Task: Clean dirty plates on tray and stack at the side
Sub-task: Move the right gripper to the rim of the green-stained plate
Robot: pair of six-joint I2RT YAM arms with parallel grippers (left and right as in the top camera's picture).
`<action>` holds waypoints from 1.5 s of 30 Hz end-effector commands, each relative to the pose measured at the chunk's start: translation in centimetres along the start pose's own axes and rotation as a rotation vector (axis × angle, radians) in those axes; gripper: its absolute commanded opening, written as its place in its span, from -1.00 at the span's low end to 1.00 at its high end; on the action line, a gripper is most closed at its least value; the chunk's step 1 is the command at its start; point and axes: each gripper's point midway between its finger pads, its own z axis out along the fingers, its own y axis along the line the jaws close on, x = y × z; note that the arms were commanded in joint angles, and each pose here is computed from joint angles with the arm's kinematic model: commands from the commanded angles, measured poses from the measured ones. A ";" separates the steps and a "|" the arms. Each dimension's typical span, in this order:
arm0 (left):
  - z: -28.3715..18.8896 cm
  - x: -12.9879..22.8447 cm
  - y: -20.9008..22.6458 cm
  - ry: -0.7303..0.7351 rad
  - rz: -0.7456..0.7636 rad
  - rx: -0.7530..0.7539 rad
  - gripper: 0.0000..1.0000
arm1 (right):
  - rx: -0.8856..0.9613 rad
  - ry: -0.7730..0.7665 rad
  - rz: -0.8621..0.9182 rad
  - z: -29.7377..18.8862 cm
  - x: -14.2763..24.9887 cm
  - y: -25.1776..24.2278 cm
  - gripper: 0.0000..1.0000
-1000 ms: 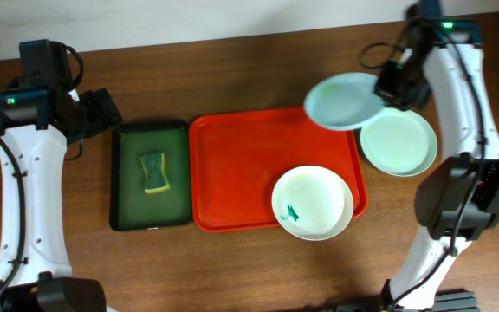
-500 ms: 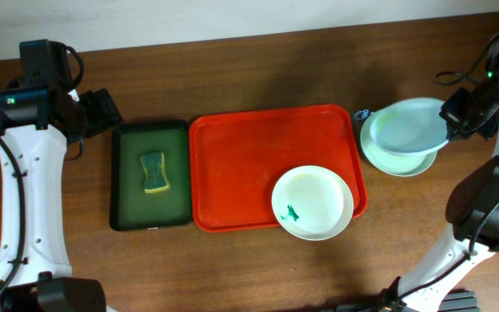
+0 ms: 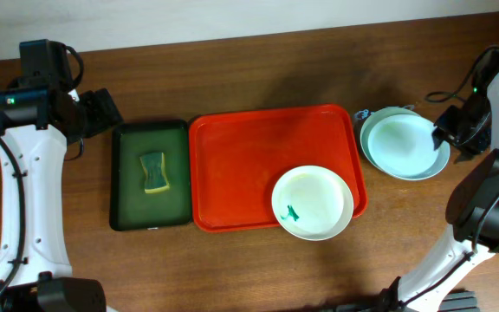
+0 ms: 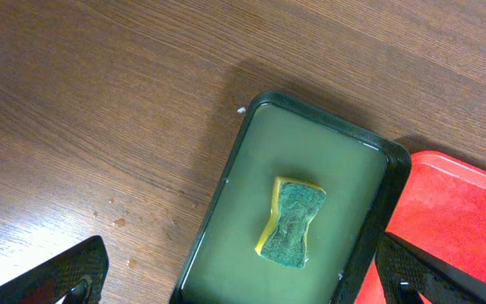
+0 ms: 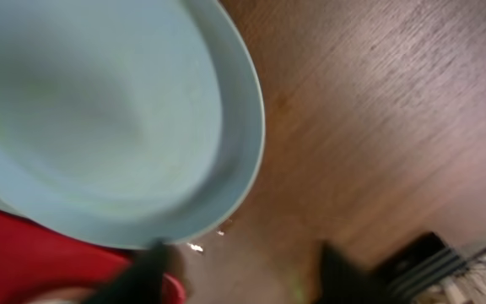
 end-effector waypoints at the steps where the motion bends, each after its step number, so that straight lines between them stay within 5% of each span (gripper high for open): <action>1: -0.1 -0.2 0.0 -0.005 -0.016 0.003 0.98 | 0.017 -0.002 -0.077 -1.0 1.0 -0.6 0.44; 9: -0.1 -0.2 0.0 -0.005 -0.016 0.003 0.99 | 0.049 0.073 -0.131 -1.4 3.3 -1.0 0.49; 17: -0.1 -0.2 0.0 -0.005 -0.016 0.003 0.98 | 0.018 -0.088 -0.330 -7.3 9.5 2.3 0.53; 24: -0.1 -0.2 0.0 -0.005 -0.016 0.003 0.99 | 0.113 0.038 -0.442 -2.7 13.6 3.4 0.53; 35: -0.1 -0.2 0.0 -0.005 -0.016 0.003 0.98 | 0.125 -0.004 -0.602 1.6 19.4 6.4 0.41; 45: -0.1 -0.2 0.0 -0.005 -0.016 0.003 0.99 | 0.108 -0.035 -0.608 3.9 20.3 7.2 0.37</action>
